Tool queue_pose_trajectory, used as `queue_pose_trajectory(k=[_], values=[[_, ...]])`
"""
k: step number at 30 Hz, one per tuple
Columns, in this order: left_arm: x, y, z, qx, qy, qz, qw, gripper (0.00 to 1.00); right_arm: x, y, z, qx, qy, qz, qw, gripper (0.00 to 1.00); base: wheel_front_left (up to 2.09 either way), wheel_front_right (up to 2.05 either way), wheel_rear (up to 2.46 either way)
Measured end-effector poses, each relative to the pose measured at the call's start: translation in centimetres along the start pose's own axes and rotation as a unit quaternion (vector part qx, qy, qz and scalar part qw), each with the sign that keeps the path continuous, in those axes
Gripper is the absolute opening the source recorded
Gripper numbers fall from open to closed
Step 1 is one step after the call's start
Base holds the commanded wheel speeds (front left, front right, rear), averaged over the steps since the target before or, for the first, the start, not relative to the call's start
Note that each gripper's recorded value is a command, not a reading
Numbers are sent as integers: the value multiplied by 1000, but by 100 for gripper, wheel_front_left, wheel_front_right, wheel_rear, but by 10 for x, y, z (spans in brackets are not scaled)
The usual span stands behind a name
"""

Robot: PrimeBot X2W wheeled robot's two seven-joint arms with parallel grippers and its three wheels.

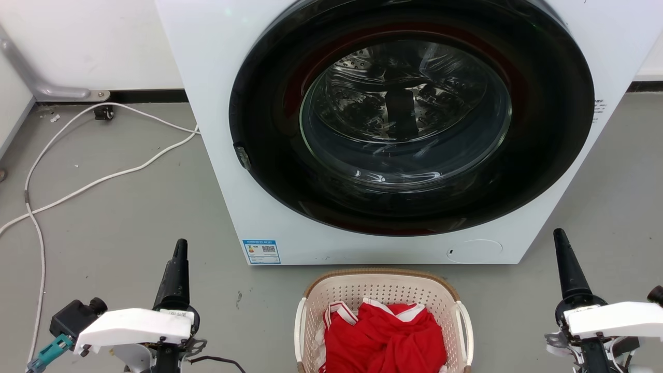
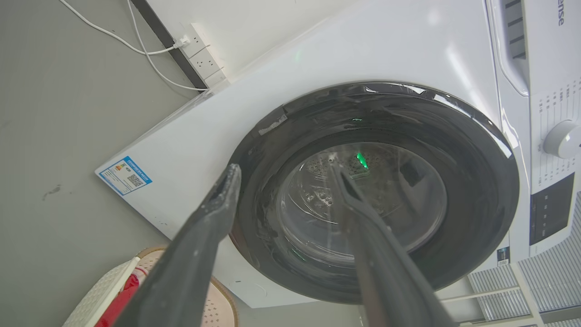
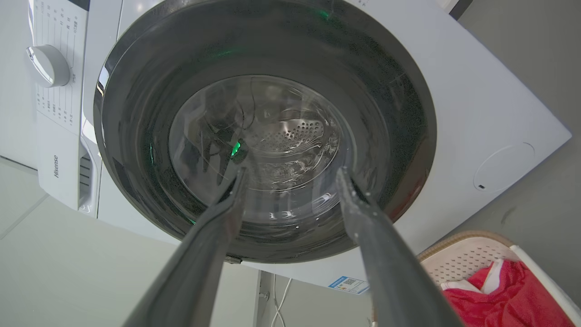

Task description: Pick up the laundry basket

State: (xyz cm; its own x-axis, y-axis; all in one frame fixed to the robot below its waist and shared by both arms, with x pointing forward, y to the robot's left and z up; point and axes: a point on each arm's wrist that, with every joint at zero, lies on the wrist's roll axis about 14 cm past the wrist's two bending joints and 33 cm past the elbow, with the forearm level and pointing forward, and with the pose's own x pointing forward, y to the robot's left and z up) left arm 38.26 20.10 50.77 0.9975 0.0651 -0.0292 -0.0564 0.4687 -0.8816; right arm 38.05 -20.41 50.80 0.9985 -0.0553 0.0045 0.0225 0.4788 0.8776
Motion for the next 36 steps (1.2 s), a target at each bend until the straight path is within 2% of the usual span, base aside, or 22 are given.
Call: queue_pose_trajectory(k=[12, 26, 36], values=[[-1, -8, 0, 110, -11, -6, 994, 100, -3, 7, 0, -123, -5, 15, 992, 100, 0, 0, 0], [-2, -18, 1, 207, -27, -27, 978, 100, -4, 14, 2, -221, -16, 30, 975, 100, 0, 0, 0], [-3, -22, -3, 275, -29, -39, 960, 100, -6, 15, 2, -280, -21, 36, 959, 100, 0, 0, 0]])
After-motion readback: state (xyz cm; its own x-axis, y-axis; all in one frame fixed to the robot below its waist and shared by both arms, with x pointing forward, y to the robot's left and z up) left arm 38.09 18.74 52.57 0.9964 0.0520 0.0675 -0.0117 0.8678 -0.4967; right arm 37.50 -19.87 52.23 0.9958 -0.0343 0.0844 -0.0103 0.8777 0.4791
